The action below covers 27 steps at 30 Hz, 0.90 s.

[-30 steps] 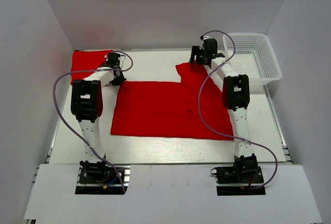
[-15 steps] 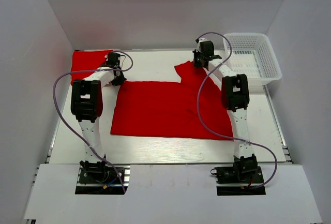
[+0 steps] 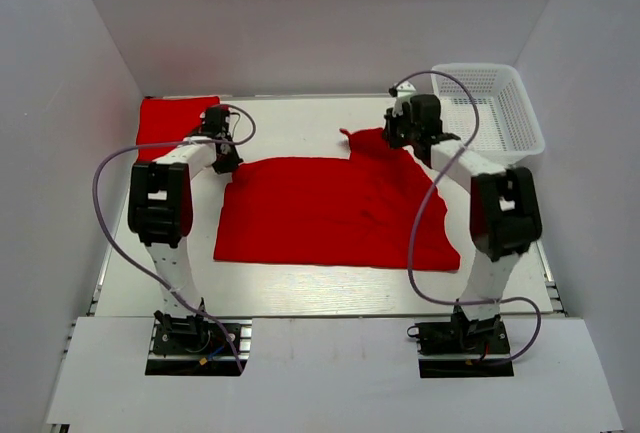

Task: Fold and stack the t-shirts
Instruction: Grap the side of the flattened tshirt furthest away from the robot with both arms, then fold the other side of the tshirt into a rectangle

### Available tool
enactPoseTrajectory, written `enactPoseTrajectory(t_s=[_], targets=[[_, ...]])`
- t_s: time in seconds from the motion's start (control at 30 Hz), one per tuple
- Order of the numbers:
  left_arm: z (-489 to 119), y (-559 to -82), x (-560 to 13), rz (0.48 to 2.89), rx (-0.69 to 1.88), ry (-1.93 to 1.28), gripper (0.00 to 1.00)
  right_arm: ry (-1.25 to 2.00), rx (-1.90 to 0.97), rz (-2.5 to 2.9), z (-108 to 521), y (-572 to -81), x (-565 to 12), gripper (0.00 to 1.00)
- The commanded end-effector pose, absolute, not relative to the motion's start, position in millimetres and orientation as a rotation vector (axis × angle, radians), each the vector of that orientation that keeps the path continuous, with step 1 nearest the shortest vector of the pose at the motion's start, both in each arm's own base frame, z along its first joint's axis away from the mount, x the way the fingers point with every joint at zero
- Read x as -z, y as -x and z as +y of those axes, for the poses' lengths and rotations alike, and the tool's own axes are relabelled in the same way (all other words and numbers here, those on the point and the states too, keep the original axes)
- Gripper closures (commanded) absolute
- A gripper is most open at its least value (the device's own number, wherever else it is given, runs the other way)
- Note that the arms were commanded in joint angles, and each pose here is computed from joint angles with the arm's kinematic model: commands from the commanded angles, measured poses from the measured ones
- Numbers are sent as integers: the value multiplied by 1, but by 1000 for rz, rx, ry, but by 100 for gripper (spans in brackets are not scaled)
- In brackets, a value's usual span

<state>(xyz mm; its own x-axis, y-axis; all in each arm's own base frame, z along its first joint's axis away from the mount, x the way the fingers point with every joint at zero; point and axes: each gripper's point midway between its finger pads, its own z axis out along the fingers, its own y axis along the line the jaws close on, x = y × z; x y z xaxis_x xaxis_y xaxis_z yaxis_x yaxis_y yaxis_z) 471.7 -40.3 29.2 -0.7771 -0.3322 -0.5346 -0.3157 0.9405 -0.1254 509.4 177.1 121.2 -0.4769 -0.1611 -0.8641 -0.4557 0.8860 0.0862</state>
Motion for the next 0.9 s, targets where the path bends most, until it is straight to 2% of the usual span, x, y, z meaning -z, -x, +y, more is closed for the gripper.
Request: enactPoseTrajectory(t_s=[0.0,0.03,0.07,0.13,0.17,0.23,0.33,0.37,0.4,0.47,0.57,0.87], targets=[[-45,-472,-78,2408,92,440,100,465,-373,1901,175,-494,-170,100],[-45,-469,-80,2405,93,440,100,465,-381,1944,171,-477,-151,100],[-44,-467,-88,2389,99,438,100,459,-378,1889,169,-468,-179,100],[-44,-457,-87,2392,98,438,100,456,-385,1923,164,-447,-164,100],[-43,-452,-83,2395,100,450,100,442,-381,1866,161,-439,-191,100],[-43,-447,-94,2366,110,447,100,426,-376,1912,154,-420,-173,100],[-42,-436,-94,2365,110,447,100,377,-336,1866,139,-398,-199,100],[-42,-434,-100,2351,118,456,100,353,-347,1906,136,-387,-183,100],[-41,-430,-98,2356,117,457,100,330,-336,1859,131,-379,-202,100],[-41,-426,-105,2341,122,455,100,306,-330,1896,125,-366,-192,100],[-40,-417,-100,2350,119,456,100,265,-320,1868,115,-343,-212,100],[-32,-405,-99,2356,88,488,100,209,-342,1968,102,-294,-192,100]])
